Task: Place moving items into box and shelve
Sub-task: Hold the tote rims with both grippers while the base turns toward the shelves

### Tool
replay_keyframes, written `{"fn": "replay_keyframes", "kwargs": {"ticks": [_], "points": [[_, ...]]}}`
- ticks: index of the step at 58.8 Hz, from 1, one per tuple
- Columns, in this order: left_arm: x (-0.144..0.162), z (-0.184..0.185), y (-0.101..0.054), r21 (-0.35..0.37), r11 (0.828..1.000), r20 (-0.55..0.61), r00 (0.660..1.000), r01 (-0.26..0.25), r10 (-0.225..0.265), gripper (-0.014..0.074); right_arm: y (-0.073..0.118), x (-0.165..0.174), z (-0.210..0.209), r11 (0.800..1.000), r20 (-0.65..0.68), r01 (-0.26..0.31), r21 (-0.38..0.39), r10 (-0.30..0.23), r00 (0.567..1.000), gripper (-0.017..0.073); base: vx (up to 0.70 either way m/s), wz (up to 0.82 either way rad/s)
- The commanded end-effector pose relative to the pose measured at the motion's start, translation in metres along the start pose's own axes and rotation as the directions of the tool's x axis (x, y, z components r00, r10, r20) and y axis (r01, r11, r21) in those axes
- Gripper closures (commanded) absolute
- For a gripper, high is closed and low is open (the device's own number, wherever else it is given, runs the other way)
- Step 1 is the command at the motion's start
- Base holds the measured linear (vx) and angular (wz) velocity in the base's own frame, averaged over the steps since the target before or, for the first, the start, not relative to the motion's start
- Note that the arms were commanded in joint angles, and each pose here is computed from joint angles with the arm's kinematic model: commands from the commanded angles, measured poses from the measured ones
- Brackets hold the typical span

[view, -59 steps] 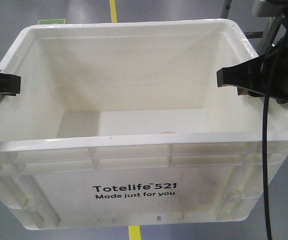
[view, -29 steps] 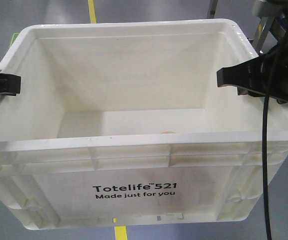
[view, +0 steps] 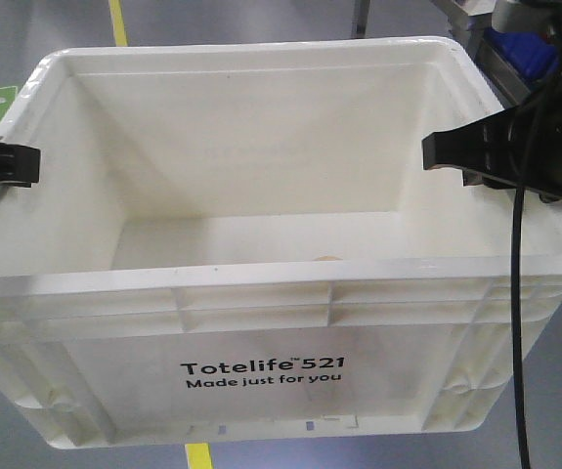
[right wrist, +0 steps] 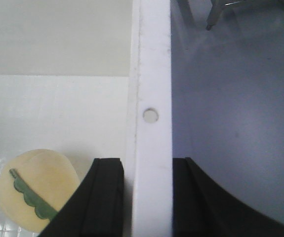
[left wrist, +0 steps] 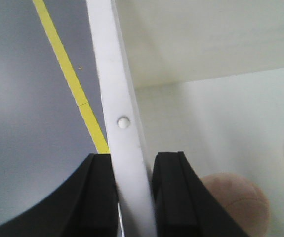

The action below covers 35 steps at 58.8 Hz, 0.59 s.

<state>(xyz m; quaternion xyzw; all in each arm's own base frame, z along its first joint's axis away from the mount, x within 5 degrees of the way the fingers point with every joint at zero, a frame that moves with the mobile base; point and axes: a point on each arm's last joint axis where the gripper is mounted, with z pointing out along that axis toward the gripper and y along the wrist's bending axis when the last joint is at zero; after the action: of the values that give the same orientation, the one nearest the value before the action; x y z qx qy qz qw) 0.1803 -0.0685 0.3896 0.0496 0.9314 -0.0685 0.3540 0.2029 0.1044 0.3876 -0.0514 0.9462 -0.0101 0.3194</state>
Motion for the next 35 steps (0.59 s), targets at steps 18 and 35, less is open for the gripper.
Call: {"fn": "replay_keyframes", "kwargs": {"ticks": [18,35], "points": [[-0.0158,-0.0213,-0.0022,0.042,0.999,0.184,0.983,-0.024,0.015,0.0454,-0.0082,-0.0158,-0.0213,1.000,0.185,0.023,0.004,-0.023,0.982,0.0449,0.12,-0.39],[-0.0158,-0.0213,-0.0022,0.042,0.999,0.184,0.983,-0.024,0.015,0.0454,-0.0082,-0.0158,-0.0213,1.000,0.185,0.023,0.004,-0.023,0.982,0.0449,0.11,-0.43]]}}
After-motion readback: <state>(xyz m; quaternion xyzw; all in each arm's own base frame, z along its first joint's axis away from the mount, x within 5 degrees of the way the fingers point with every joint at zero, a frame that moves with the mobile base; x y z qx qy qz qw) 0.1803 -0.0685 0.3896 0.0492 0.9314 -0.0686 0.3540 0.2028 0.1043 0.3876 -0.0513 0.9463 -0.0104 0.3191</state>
